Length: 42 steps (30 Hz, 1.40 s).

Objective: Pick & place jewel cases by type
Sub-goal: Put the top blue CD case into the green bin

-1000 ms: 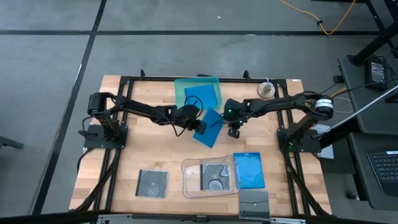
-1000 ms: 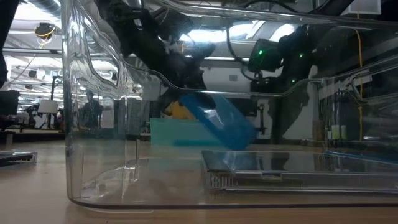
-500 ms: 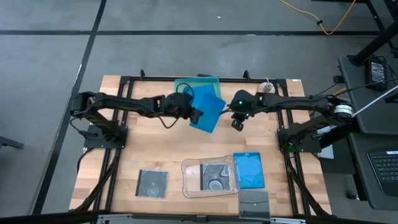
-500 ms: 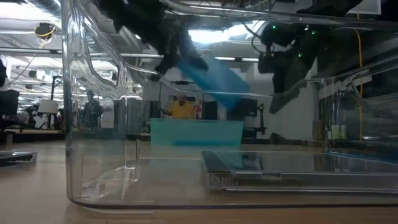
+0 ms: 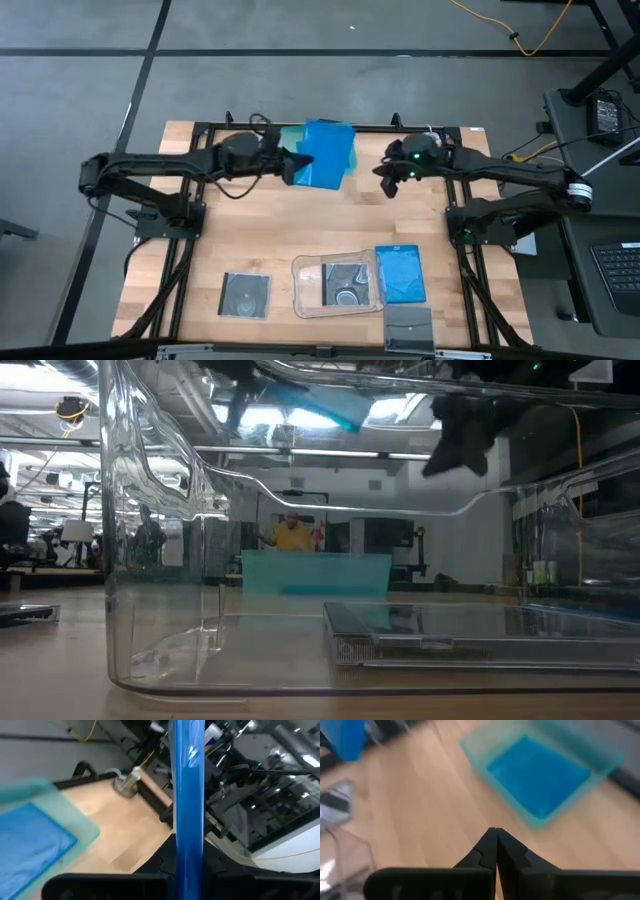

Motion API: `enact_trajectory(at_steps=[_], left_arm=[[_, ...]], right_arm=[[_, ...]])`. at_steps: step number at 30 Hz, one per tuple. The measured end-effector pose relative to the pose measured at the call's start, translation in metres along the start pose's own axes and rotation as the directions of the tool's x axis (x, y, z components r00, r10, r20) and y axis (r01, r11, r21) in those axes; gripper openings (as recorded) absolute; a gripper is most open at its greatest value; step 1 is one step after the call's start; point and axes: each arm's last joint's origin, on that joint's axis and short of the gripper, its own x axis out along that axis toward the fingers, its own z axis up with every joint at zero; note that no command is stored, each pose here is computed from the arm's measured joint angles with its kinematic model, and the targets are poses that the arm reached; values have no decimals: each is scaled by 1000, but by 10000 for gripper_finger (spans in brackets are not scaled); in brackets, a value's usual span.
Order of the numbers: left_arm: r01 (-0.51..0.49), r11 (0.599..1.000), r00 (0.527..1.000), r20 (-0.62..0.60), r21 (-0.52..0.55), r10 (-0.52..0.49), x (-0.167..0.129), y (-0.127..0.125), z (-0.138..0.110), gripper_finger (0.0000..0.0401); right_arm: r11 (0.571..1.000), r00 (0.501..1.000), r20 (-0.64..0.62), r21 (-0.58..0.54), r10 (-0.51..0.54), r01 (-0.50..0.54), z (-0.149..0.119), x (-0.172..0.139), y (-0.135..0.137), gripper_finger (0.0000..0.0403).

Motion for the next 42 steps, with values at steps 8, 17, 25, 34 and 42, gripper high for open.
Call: enact_trajectory(at_steps=[8, 17, 25, 34, 42], left_arm=[[71, 994, 993, 85, 82, -78, -33, -11, 19, 18], [146, 969, 975, 138, 201, -176, -65, -19, 33, 18], [252, 927, 947, 124, 279, -295, -85, -25, 40, 18], [365, 836, 902, 67, 409, -426, -112, -53, 69, 18], [309, 816, 933, 10, 488, -359, -117, -52, 71, 18]], right_arm=[[996, 967, 238, -43, 91, -83, 19, -40, 13, 7], [986, 940, 337, -168, 48, 10, 72, -97, 36, 7], [978, 895, 442, -206, 53, 44, 106, -133, 47, 7], [979, 908, 416, -199, 44, 44, 107, -127, 48, 7], [979, 930, 365, -198, 28, 48, 110, -105, 50, 7]])
